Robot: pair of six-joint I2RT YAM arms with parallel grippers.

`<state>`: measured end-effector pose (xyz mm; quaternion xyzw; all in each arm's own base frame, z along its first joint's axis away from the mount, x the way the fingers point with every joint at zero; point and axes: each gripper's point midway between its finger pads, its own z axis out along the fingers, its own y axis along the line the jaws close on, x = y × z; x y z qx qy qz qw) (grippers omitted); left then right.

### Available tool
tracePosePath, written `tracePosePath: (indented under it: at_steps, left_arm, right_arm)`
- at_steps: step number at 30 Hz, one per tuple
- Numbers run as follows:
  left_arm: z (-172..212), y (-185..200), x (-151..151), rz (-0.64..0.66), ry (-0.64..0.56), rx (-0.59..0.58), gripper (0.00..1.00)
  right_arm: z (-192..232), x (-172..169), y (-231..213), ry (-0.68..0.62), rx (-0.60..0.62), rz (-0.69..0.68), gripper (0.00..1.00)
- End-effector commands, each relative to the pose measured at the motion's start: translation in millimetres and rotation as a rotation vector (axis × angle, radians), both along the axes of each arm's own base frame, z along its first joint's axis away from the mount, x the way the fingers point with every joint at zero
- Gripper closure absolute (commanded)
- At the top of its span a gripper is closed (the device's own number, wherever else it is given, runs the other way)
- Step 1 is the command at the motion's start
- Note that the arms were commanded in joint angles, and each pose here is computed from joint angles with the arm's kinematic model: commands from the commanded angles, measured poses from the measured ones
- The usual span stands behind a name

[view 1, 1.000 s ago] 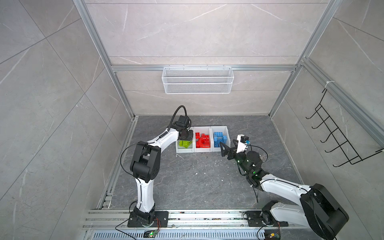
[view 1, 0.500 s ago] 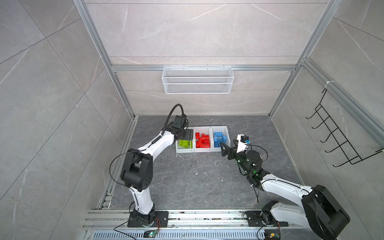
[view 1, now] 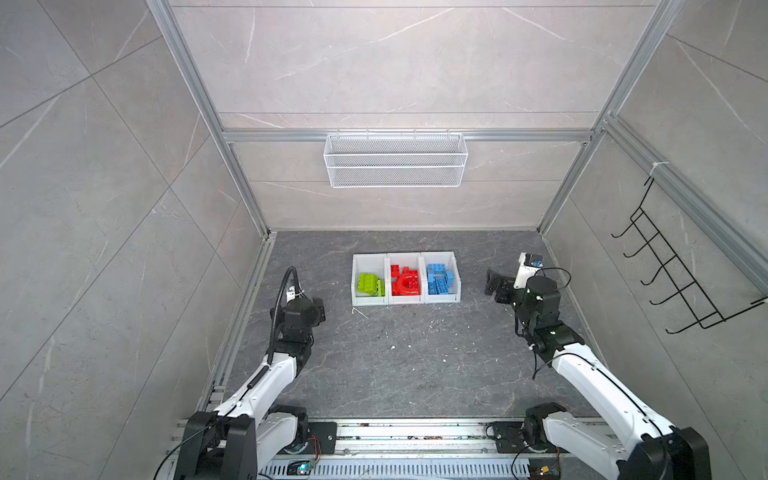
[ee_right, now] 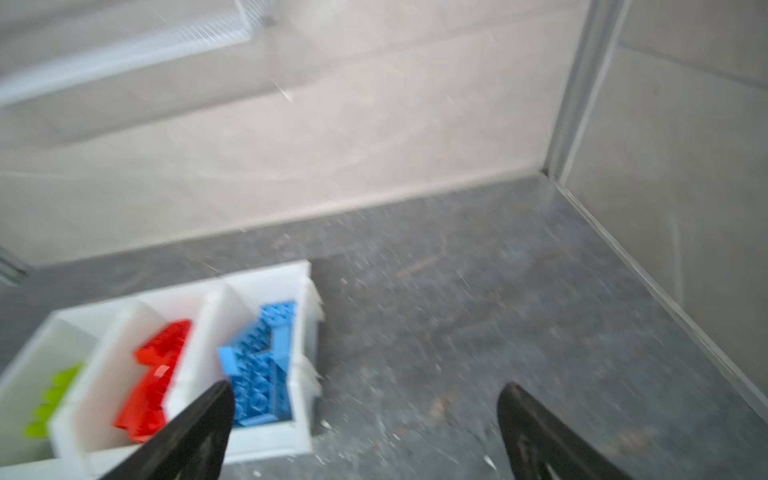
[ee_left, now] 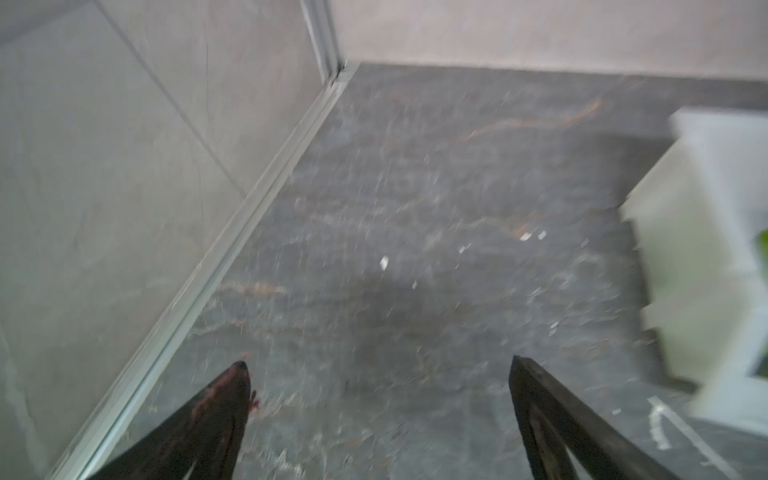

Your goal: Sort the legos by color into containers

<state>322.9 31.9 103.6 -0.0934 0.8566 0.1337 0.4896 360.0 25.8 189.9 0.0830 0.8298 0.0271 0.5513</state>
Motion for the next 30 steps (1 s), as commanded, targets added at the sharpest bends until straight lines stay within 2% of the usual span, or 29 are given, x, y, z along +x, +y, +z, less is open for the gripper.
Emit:
tracePosePath:
  at_steps: [1,8,10,13,14,15,30]
  left_arm:
    - [37,2,26,-0.008,-0.203,0.003,0.01]
    - [6,2,40,-0.109,-0.239,-0.033,0.01]
    - [-10,1,49,-0.142,-0.202,-0.072,0.01]
    - [-18,-3,61,-0.184,-0.140,-0.099,0.00]
    - [-19,-1,61,-0.181,-0.138,-0.101,0.00]
    - [-18,-1,62,-0.179,-0.149,-0.098,0.00]
    - [-19,-1,61,-0.180,-0.139,-0.100,0.00]
  right_arm:
    - [-47,-3,-22,0.093,-0.074,-0.069,0.00]
    - [-58,7,-25,-0.156,-0.186,-0.047,0.00]
    - [-66,4,-25,-0.184,-0.181,-0.042,0.00]
    - [-83,15,-11,-0.188,-0.201,0.046,0.00]
    - [-82,19,-9,-0.178,-0.214,0.048,0.00]
    - [-90,17,-9,-0.112,-0.207,0.051,0.00]
    - [-92,25,-16,-0.094,-0.179,0.031,0.00]
